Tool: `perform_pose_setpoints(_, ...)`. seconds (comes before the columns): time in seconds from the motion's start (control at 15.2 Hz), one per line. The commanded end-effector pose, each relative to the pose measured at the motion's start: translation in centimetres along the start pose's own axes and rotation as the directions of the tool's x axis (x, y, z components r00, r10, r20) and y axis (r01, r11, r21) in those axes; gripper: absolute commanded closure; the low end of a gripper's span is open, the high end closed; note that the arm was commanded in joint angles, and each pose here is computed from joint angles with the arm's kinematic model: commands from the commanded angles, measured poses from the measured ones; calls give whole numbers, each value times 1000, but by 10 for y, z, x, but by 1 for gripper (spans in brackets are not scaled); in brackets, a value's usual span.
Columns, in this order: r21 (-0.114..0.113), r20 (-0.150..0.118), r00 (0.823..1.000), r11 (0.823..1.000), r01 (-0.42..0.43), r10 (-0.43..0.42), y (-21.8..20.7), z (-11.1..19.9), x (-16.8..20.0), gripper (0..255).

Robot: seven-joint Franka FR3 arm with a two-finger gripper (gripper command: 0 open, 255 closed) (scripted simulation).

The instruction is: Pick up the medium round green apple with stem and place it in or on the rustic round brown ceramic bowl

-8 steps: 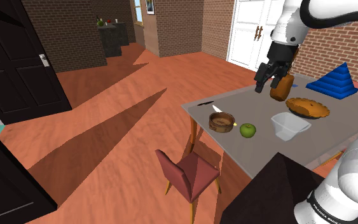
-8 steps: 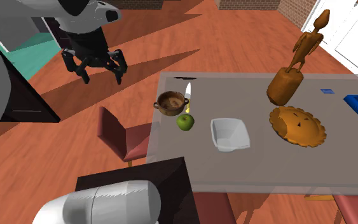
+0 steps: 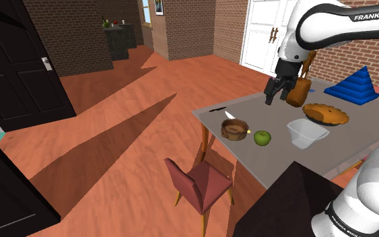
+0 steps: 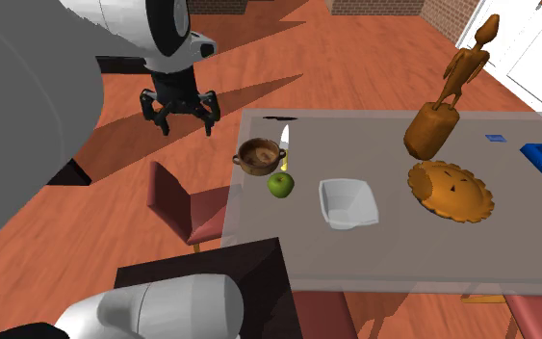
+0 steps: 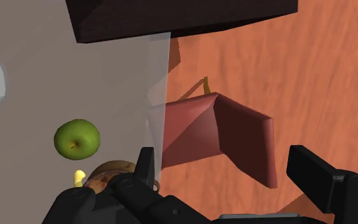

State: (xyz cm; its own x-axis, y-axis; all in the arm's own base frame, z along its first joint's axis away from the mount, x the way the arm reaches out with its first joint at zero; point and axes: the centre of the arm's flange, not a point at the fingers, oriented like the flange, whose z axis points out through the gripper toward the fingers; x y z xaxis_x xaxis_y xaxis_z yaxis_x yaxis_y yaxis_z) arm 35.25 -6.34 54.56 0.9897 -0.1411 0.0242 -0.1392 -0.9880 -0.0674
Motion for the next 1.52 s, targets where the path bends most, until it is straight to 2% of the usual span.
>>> perform_pose_setpoints(0.0, -3, 11, 1000, 1000, 3, -3, 18, 17, 13, 0)
perform_pose_setpoints(1.45, -25, 141, 990, 999, 22, -19, 189, 220, 147, 0)
